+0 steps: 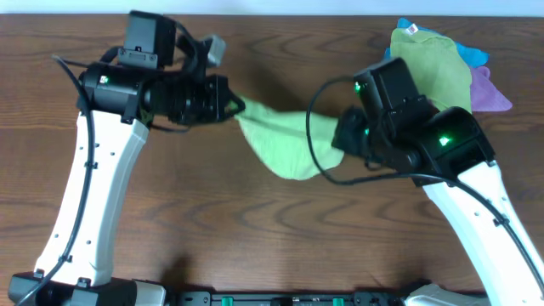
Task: Fold the cloth
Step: 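Lift the cloth with both grippers and stretch it apart toward the back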
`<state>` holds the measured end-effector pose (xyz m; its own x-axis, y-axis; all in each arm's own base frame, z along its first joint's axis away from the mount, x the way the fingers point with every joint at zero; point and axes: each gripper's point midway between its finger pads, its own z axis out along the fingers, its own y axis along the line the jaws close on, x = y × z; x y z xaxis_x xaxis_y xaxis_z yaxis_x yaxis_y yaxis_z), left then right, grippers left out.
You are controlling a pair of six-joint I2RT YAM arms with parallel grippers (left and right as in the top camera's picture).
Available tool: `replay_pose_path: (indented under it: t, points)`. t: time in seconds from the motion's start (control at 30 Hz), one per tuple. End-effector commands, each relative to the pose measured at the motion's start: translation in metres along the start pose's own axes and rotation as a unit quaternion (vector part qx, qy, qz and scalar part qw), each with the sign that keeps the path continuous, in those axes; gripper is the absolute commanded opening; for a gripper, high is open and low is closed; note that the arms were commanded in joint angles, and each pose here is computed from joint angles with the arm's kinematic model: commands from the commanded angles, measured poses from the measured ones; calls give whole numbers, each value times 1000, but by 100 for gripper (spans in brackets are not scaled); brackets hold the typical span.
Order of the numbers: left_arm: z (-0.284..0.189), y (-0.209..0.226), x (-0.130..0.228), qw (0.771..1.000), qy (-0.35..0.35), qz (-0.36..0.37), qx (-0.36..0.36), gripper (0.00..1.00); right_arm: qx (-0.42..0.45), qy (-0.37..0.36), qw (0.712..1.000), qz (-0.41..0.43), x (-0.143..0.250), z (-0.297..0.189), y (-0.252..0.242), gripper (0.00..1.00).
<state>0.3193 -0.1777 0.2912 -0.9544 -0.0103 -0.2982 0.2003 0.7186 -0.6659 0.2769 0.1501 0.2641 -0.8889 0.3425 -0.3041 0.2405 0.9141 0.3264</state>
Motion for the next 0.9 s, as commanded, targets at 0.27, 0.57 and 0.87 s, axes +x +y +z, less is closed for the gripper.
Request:
replay_pose_path:
  t: [0.27, 0.57, 0.87]
  points:
    - [5, 22, -20, 998, -29, 28, -53, 6, 22, -45, 999, 10, -11, -12, -8, 1]
    - [7, 51, -59, 986, -84, 83, -121, 6, 103, -219, 970, -3, -90, -21, -27, 1]
    - [56, 75, -57, 992, -22, 58, -108, 6, 110, -155, 982, -20, -93, 47, -12, 1]
